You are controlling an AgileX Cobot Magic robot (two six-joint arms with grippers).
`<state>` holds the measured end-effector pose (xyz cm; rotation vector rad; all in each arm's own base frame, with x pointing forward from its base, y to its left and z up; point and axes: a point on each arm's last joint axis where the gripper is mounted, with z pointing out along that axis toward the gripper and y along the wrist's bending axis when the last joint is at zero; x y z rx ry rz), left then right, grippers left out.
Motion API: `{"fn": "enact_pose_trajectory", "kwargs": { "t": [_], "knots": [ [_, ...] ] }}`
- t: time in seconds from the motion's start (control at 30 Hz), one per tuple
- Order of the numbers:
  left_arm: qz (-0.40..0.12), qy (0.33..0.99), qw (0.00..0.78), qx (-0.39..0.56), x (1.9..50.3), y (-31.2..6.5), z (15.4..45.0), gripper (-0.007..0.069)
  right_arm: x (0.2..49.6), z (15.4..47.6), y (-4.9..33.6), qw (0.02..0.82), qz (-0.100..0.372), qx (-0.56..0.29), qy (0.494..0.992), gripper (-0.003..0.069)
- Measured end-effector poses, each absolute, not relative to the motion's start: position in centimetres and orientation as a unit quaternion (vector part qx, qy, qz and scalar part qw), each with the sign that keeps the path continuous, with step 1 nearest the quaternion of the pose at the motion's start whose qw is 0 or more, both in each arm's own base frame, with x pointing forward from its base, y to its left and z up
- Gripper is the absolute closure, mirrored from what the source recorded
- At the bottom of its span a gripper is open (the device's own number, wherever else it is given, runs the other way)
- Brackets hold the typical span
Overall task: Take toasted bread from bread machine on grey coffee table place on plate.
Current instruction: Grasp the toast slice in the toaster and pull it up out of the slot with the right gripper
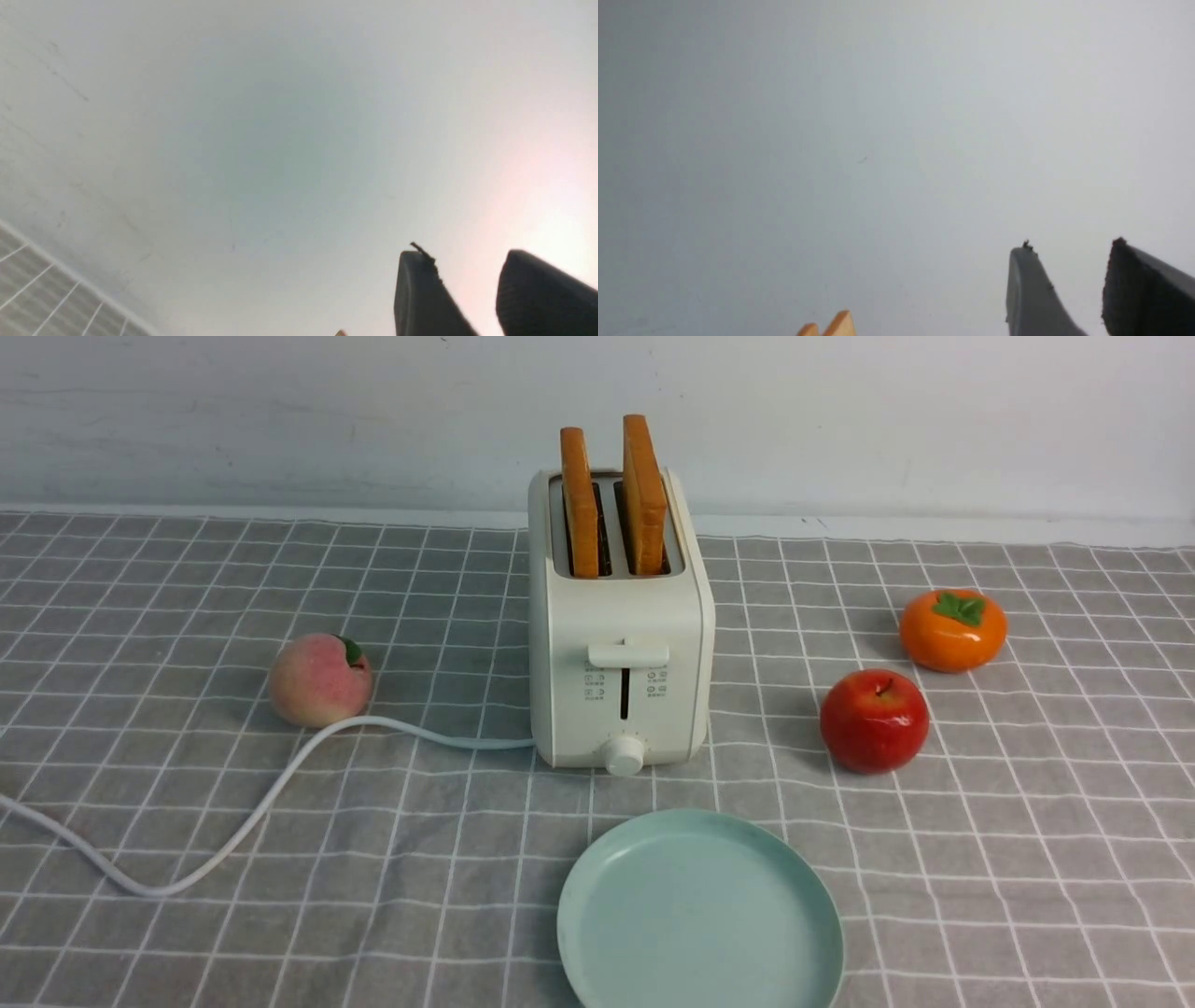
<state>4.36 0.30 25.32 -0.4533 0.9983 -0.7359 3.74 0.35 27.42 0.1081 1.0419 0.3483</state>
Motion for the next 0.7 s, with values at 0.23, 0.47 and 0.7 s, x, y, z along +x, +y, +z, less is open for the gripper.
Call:
{"fn": "enact_pose_trajectory", "kwargs": {
  "t": [0.23,0.47,0.7],
  "knots": [
    [-0.295,0.482,0.809,-0.163,3.7,0.0,35.0,0.0387,2.2,37.9,0.2,0.807,0.166,0.068,0.563,0.0419],
    [-0.248,0.667,0.675,-0.192,9.0,-0.6,40.4,0.0387,5.7,42.1,0.3,0.725,0.135,0.077,0.670,0.0419],
    [-0.251,0.824,0.448,-0.242,14.3,-2.1,39.6,0.0387,9.3,39.3,0.7,0.646,0.114,0.076,0.751,0.0419]
  ]
}}
